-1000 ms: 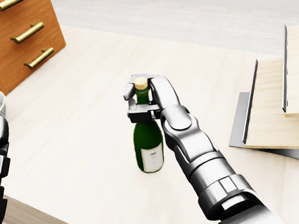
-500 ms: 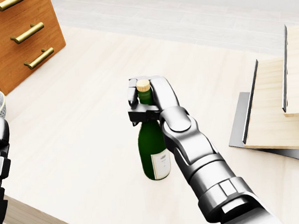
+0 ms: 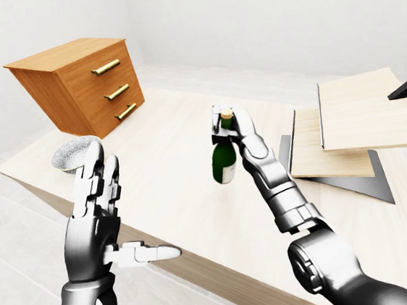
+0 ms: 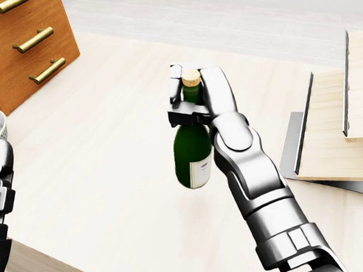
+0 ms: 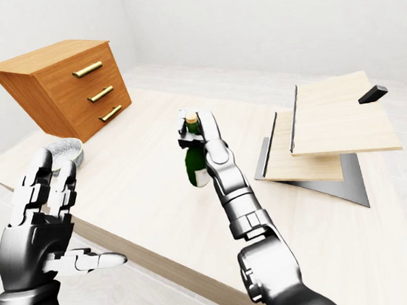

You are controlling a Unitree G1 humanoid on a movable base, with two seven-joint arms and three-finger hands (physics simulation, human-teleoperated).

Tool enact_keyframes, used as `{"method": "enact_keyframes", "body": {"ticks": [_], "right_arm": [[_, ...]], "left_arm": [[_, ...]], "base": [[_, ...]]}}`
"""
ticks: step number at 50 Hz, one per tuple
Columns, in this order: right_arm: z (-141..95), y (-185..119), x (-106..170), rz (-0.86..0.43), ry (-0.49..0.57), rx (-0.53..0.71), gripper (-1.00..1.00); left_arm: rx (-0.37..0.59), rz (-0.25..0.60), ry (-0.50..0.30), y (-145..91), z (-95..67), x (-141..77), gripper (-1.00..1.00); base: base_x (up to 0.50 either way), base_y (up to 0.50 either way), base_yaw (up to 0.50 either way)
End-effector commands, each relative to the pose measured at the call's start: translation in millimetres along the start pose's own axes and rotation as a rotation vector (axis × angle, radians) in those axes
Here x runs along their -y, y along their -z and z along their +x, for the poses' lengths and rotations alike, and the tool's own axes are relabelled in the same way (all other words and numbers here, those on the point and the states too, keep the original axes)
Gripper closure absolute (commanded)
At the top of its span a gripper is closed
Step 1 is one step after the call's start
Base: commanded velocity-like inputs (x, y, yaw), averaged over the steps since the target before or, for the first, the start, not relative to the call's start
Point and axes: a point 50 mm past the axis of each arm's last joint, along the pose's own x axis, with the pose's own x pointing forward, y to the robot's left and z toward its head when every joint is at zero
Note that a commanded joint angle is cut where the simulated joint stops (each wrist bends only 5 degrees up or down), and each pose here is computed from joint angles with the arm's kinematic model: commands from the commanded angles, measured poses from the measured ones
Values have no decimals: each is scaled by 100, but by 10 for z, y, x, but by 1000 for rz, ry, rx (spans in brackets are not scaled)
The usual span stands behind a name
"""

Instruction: Put the wine bottle on the wine rack.

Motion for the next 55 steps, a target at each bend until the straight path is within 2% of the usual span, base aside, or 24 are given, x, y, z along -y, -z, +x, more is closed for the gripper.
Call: {"method": "enact_keyframes", "body": {"ticks": [1, 8, 13, 16, 20, 25, 31, 37, 48, 55], "right_arm": [[-74, -411, 175, 63, 46, 186, 100], [-143, -759, 317, 110, 69, 328, 100], [-144, -810, 391, 132, 67, 344, 100], [-131, -875, 541, 193, 100, 360, 100], [-135, -936, 645, 197, 112, 375, 100], [-193, -1159, 814, 267, 144, 458, 100], [-241, -1384, 990, 282, 171, 525, 100], [-271, -1471, 1186, 354, 223, 548, 100], [-253, -1492, 1534, 456, 308, 515, 100], [-232, -1525, 1671, 444, 327, 490, 100]], "left_arm": [[7, -5, 2, -8, 12, 15, -100], [0, -9, 4, 8, 10, 21, -100], [-6, -10, 3, 20, 6, 11, -100], [-6, -10, -1, 22, 6, 0, -100], [2, -8, -3, 8, 10, -11, -100], [4, -7, -6, 8, 17, -20, -100], [1, -8, -5, 17, 22, -13, -100], [6, -9, -4, 9, 27, -9, -100], [26, -2, -2, -38, 31, -3, -100], [46, 2, 1, -78, 46, 10, -100]], "base": [[0, 0, 0], [0, 0, 0], [0, 0, 0], [0, 0, 0], [0, 0, 0], [0, 0, 0], [0, 0, 0], [0, 0, 0], [0, 0, 0], [0, 0, 0]]}}
